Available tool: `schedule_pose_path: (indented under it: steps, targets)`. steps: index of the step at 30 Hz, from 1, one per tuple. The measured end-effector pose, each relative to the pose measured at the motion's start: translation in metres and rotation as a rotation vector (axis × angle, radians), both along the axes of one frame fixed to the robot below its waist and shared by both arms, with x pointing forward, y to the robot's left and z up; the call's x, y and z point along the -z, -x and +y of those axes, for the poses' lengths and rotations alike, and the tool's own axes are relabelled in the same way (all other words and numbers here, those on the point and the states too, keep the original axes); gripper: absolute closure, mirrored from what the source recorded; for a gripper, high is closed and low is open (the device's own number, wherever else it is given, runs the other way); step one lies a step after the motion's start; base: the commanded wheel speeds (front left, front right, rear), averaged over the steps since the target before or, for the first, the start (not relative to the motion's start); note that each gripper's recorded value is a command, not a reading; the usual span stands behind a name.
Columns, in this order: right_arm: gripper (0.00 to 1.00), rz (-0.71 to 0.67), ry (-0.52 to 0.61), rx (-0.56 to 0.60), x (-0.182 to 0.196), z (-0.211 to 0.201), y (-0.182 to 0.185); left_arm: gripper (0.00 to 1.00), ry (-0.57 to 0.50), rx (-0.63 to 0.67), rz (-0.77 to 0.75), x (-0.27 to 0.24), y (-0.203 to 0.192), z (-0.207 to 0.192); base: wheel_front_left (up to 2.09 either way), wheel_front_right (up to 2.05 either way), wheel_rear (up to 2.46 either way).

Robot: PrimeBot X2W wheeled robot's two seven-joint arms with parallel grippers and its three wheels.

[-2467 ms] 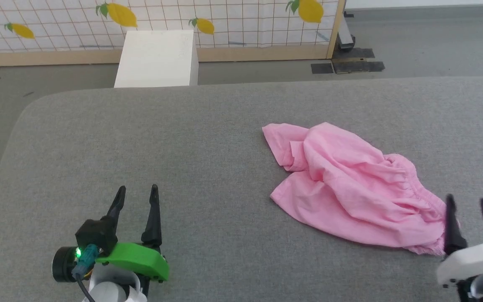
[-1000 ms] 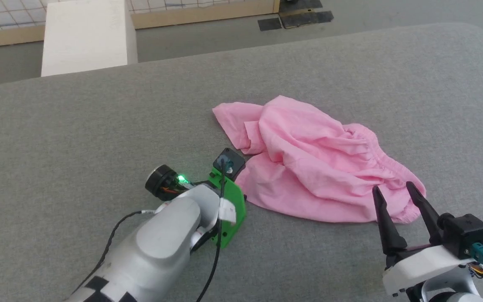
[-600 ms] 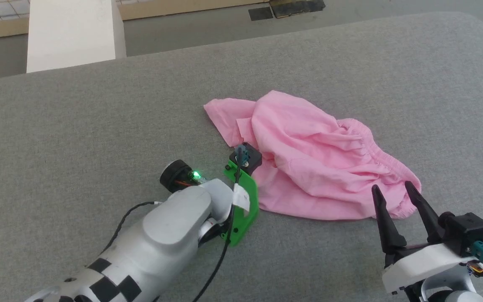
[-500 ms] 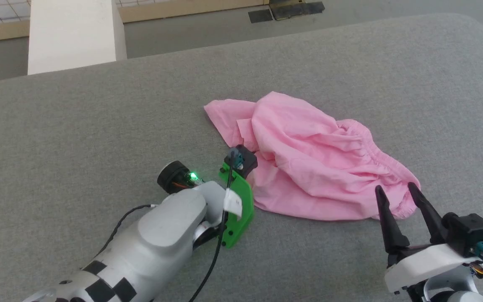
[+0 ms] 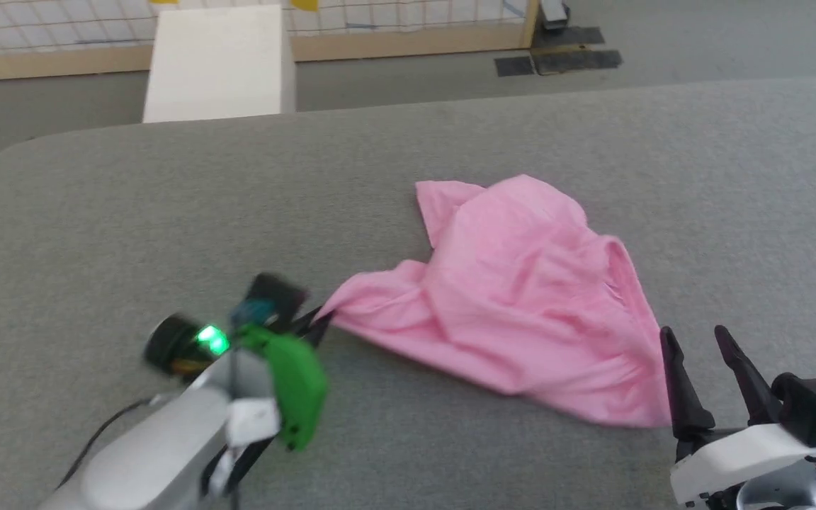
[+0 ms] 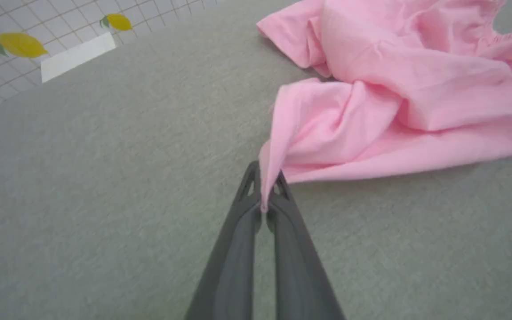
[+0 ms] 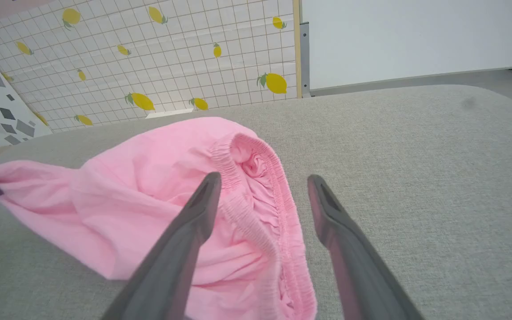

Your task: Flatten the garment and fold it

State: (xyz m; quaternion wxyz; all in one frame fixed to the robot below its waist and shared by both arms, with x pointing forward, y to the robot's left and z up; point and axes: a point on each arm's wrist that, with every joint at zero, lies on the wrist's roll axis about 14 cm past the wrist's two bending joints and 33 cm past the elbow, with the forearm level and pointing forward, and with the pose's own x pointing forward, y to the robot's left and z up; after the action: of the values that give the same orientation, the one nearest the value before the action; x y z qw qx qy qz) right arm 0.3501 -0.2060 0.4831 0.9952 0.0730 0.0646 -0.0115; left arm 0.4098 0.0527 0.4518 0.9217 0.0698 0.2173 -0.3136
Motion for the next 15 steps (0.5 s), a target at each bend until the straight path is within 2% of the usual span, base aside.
schedule_pose_path:
  steps: [4, 7, 13, 14, 15]
  targets:
    - [0.0, 0.007, -0.005, -0.031, 0.002, 0.009, -0.004, 1.0, 0.007, -0.199, 0.051, 0.003, 0.029, 0.056, 0.0, 0.0, 0.0]
    - [0.0, 0.007, -0.008, -0.06, 0.002, 0.018, -0.008, 1.0, 0.007, -0.359, 0.142, 0.016, 0.064, 0.094, 0.0, 0.0, 0.0]
    - [0.0, 0.002, -0.013, -0.11, 0.0, 0.034, -0.016, 1.0, 0.018, -0.562, 0.348, 0.052, 0.132, 0.132, 0.0, 0.0, 0.0]
    - [0.0, 0.001, -0.013, -0.118, -0.001, 0.036, -0.017, 0.97, 0.031, -0.587, 0.363, 0.056, 0.138, 0.134, 0.0, 0.0, 0.0]
    - [0.0, 0.001, -0.014, -0.123, -0.001, 0.038, -0.017, 0.51, 0.034, -0.602, 0.368, 0.058, 0.141, 0.136, 0.0, 0.0, 0.0]
